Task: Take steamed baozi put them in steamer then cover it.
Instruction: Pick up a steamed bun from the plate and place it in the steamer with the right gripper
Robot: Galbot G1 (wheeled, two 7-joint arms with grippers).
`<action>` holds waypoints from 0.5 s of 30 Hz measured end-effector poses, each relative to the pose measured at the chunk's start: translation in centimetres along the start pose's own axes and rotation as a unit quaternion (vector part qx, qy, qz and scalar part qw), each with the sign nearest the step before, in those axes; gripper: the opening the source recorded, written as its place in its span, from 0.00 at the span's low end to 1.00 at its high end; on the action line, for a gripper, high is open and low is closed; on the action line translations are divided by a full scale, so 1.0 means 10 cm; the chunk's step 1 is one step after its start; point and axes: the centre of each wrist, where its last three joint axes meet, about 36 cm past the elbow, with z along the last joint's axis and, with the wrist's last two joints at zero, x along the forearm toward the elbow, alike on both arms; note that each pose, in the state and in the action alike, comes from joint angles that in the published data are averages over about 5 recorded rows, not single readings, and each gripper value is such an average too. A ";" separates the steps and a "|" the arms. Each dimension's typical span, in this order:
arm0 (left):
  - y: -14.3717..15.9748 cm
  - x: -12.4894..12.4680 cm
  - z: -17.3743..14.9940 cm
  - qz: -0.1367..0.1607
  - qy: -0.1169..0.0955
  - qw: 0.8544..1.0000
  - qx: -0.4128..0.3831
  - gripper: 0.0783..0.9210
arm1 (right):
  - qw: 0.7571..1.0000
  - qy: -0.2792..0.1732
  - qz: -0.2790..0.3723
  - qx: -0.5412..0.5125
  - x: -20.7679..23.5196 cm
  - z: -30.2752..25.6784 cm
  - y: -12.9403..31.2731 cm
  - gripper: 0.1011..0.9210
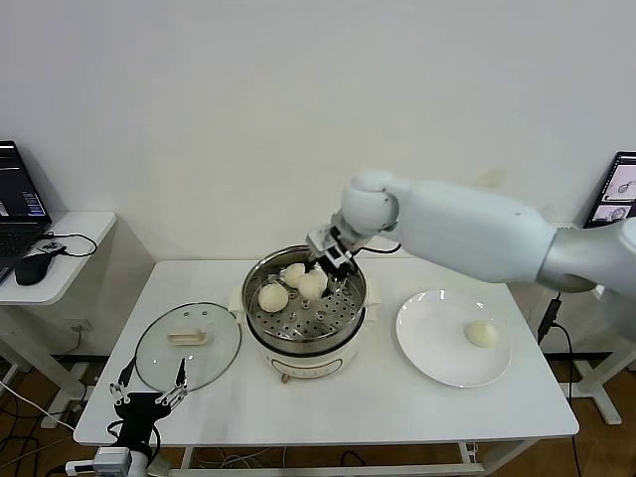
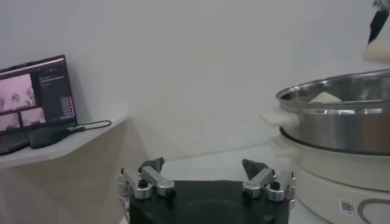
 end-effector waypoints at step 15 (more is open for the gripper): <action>-0.03 -0.01 0.01 0.000 -0.001 1.000 0.004 0.88 | 0.987 0.002 -0.028 0.160 -0.42 -0.31 -0.02 0.65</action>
